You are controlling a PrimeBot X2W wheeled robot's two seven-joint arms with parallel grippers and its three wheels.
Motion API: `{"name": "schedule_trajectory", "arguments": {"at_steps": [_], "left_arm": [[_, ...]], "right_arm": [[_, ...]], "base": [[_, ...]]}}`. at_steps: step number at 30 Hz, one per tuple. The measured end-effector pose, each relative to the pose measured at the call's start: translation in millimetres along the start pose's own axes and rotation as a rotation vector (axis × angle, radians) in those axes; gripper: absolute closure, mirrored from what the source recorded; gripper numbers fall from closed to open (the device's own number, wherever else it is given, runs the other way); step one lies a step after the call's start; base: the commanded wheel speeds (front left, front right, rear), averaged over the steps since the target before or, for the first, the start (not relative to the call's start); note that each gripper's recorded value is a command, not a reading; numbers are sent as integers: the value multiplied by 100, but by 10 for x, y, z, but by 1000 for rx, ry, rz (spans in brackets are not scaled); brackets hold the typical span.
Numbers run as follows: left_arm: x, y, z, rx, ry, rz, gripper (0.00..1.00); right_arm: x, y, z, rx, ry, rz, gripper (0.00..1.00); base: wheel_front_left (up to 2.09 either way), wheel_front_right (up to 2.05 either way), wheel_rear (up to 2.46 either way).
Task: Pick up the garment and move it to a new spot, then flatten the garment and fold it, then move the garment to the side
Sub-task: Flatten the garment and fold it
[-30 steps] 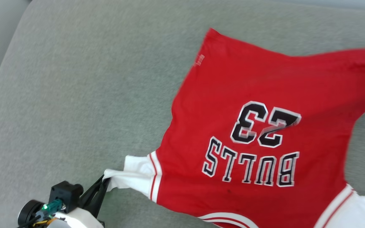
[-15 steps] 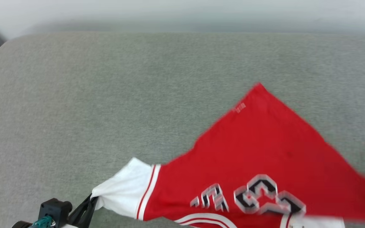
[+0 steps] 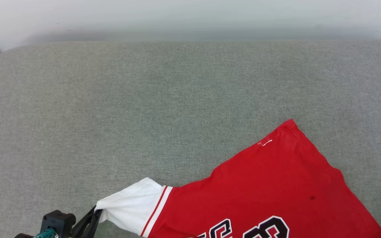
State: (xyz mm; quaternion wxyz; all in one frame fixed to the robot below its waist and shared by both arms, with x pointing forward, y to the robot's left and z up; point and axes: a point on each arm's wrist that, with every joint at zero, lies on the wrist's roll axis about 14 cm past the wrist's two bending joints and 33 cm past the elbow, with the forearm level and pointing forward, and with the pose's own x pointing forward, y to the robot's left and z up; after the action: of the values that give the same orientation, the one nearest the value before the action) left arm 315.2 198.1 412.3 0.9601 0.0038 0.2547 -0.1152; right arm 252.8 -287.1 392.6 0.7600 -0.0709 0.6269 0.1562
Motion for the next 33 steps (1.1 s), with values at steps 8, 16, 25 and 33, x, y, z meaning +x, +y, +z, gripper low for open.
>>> {"name": "schedule_trajectory", "arguments": {"at_steps": [8, 16, 25, 33], "left_arm": [[-14, -43, 5, 1, 0, -8, 100], [66, -26, 69, 12, -14, -7, 100], [170, 22, 60, 4, -4, 9, 100], [257, 36, -16, -15, 17, 19, 100]], "right_arm": [[-587, -128, 1106, -153, -307, -103, 0], [-680, 112, 1844, -343, -331, -117, 0], [-165, 426, 2376, -409, -190, -65, 0], [442, 654, 2517, -488, -60, -34, 0]], "base": [[0, 0, 0], [0, 0, 0], [0, 0, 0], [0, 0, 0]]}}
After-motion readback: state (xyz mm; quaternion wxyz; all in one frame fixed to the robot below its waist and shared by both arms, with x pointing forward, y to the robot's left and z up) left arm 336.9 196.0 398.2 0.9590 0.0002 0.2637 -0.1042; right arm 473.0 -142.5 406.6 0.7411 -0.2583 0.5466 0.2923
